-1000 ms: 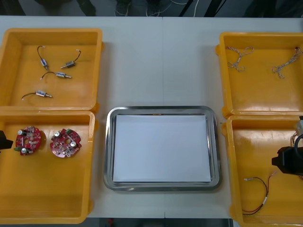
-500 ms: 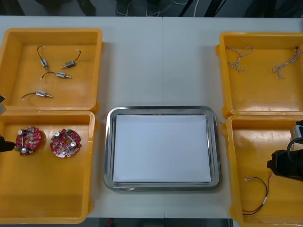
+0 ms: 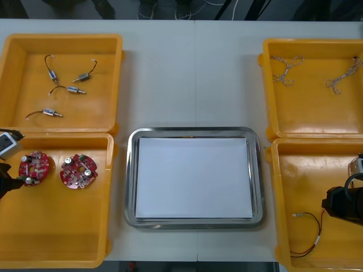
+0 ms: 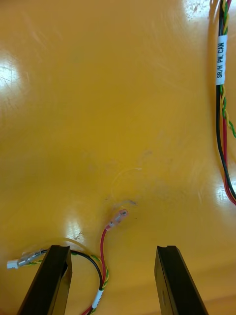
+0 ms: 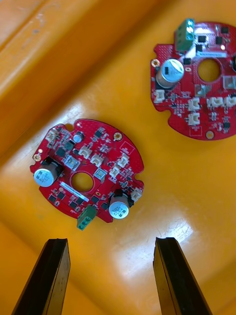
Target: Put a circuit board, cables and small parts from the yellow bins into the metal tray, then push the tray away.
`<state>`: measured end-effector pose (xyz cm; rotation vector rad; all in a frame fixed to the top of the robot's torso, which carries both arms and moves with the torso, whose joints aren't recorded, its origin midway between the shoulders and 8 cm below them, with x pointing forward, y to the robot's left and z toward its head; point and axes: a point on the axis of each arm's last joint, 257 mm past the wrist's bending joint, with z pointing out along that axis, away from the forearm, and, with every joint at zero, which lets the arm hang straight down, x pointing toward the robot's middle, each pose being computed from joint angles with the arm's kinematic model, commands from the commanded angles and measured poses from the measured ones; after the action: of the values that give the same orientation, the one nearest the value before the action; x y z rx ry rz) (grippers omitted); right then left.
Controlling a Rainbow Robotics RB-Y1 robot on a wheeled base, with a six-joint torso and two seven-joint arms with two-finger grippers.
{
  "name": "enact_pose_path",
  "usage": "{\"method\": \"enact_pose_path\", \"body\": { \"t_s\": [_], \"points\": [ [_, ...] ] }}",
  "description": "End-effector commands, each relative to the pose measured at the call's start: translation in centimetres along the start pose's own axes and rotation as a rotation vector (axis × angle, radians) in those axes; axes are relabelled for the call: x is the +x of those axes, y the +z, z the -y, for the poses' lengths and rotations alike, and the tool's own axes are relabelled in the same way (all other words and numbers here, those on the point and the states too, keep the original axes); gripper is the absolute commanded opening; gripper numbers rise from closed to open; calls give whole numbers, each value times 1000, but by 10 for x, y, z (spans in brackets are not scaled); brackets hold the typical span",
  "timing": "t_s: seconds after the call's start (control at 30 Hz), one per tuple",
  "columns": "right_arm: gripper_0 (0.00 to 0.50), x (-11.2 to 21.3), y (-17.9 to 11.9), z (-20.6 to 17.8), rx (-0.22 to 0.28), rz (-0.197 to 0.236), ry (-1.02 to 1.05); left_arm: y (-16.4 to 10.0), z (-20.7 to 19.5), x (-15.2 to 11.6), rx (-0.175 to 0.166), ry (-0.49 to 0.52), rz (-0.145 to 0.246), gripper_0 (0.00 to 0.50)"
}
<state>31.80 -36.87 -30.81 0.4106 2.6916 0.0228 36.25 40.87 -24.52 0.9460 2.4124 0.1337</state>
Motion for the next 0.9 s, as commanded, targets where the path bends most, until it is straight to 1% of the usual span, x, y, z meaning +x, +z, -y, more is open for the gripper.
{"method": "enact_pose_path", "body": {
  "t_s": [0.03,0.17,0.33,0.43,0.5,0.63,0.9],
  "points": [
    [491,11,13,-5,-26,-9,77,4,6,11,16,116,-35,500],
    [491,8,17,-9,-42,-6,95,10,12,8,26,158,-28,500],
    [489,5,21,-9,-47,1,110,17,17,7,40,193,-35,500],
    [491,6,29,-10,-54,0,119,24,17,7,40,216,-30,500],
    [493,5,31,-10,-56,6,120,26,15,4,37,226,-23,500],
    [493,7,34,-10,-51,1,134,33,12,1,34,250,-19,500],
    [491,12,42,-14,-64,-10,175,34,3,-2,20,263,-16,500]
  ]
}}
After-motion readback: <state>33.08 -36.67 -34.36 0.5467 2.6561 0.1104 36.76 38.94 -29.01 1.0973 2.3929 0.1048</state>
